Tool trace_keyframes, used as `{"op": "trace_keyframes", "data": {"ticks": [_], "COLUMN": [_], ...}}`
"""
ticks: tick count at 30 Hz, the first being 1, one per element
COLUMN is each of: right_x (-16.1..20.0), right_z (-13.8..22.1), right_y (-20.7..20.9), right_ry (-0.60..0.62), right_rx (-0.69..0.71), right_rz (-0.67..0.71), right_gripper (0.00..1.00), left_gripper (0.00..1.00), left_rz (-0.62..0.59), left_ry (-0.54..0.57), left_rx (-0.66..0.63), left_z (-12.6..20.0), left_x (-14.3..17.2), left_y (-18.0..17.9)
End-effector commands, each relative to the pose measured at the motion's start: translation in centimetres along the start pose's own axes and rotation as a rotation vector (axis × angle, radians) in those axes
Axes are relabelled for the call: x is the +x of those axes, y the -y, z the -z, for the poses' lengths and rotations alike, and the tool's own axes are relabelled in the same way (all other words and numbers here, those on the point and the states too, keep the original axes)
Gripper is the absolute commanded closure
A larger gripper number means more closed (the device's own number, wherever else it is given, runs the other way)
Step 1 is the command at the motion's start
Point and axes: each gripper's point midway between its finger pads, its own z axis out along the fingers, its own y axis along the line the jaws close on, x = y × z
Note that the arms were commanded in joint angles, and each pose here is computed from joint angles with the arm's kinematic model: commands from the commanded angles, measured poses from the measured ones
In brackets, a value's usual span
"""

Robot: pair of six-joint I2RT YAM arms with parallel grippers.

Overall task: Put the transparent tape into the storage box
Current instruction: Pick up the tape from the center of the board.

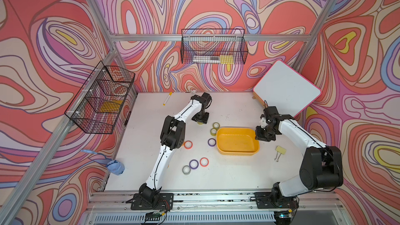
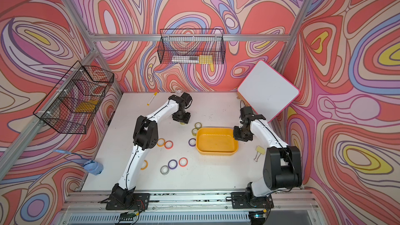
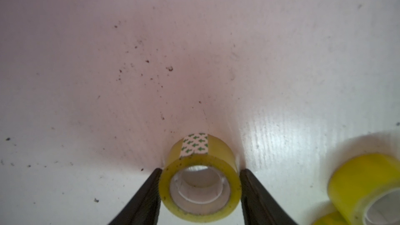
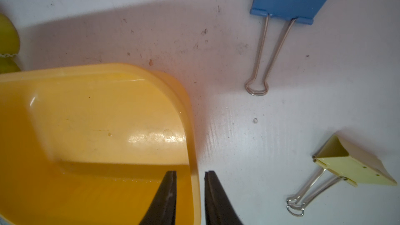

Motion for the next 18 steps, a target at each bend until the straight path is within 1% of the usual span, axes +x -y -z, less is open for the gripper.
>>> {"op": "trace_keyframes", "data": {"ticks": [1,9,18], "right_x": [-0.2,-0.3,-0.4], "right_z": [-0.3,-0.1,-0.3], "right_y": [-0.1,0.0,-0.2], "right_ry": [0.001,0.008,0.009], "right_rx": [-0.011,-0.009,-0.019], "right_rz": [0.014,0.017,0.016], "right_gripper": [0.75,0.75,0.75], "left_gripper": [0.4,0.42,0.43], "left_rz": [-0.011,-0.005,-0.008], "left_ry": [-0.01,-0.004,0.027], "left_rx": [-0.011,-0.003,-0.007], "left_z": [0.7,1.7,3.8], "left_x": [0.3,0.3,0.4], "left_y": [0.0,0.0,0.0]}}
